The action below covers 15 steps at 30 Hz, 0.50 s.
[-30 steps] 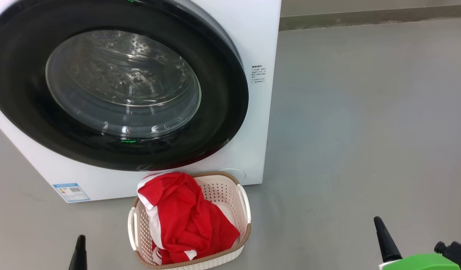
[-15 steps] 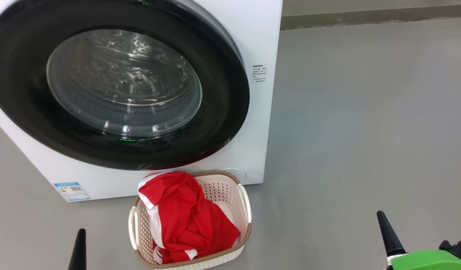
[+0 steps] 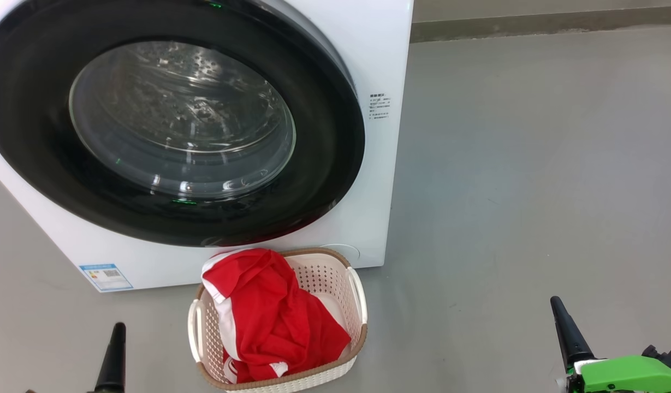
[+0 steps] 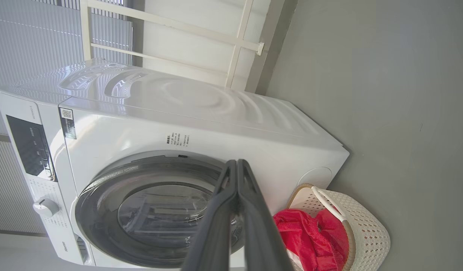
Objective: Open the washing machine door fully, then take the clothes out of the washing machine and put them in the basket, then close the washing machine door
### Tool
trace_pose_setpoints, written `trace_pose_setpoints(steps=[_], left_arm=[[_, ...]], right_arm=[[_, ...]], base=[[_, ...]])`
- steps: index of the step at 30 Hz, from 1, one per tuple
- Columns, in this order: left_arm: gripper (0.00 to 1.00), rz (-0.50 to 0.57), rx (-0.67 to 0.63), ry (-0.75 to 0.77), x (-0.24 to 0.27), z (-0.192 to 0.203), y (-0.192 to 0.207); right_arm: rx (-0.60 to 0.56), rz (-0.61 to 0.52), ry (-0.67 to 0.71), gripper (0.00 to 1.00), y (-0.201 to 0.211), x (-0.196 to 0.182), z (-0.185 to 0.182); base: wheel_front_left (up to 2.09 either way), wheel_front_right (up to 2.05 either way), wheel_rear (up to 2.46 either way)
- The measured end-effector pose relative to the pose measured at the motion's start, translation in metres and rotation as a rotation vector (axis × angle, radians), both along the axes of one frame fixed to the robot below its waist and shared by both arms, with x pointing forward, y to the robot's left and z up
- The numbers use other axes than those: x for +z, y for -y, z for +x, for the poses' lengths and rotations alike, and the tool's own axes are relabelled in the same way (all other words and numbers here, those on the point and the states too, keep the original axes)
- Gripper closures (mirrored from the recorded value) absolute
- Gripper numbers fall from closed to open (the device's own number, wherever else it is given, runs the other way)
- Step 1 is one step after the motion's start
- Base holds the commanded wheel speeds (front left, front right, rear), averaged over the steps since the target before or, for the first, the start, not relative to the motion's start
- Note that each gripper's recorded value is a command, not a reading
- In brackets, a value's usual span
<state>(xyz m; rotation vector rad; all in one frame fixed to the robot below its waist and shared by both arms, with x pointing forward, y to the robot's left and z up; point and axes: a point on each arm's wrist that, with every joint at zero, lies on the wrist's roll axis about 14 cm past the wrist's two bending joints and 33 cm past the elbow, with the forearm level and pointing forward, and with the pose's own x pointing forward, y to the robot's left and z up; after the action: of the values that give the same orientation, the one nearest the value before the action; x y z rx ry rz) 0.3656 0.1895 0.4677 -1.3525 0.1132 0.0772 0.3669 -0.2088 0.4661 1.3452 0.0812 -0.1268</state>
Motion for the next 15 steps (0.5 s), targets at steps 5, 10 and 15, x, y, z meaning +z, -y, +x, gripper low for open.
trace_pose_setpoints(steps=[5,10,15], left_arm=[[1.00,-0.055,-0.001,0.015,0.005,0.004,0.001],[1.00,-0.109,0.006,0.021,0.007,0.005,0.000],[1.00,-0.167,0.004,0.037,0.012,0.009,0.002]], right_arm=[[-0.005,0.056,0.011,1.00,0.000,0.002,0.001],[-0.005,0.109,0.024,1.00,0.000,0.005,0.003],[-0.007,0.163,0.035,1.00,0.000,0.008,0.004]], base=[[0.00,0.00,0.00],[0.00,0.00,0.00],[0.00,0.00,0.00]])
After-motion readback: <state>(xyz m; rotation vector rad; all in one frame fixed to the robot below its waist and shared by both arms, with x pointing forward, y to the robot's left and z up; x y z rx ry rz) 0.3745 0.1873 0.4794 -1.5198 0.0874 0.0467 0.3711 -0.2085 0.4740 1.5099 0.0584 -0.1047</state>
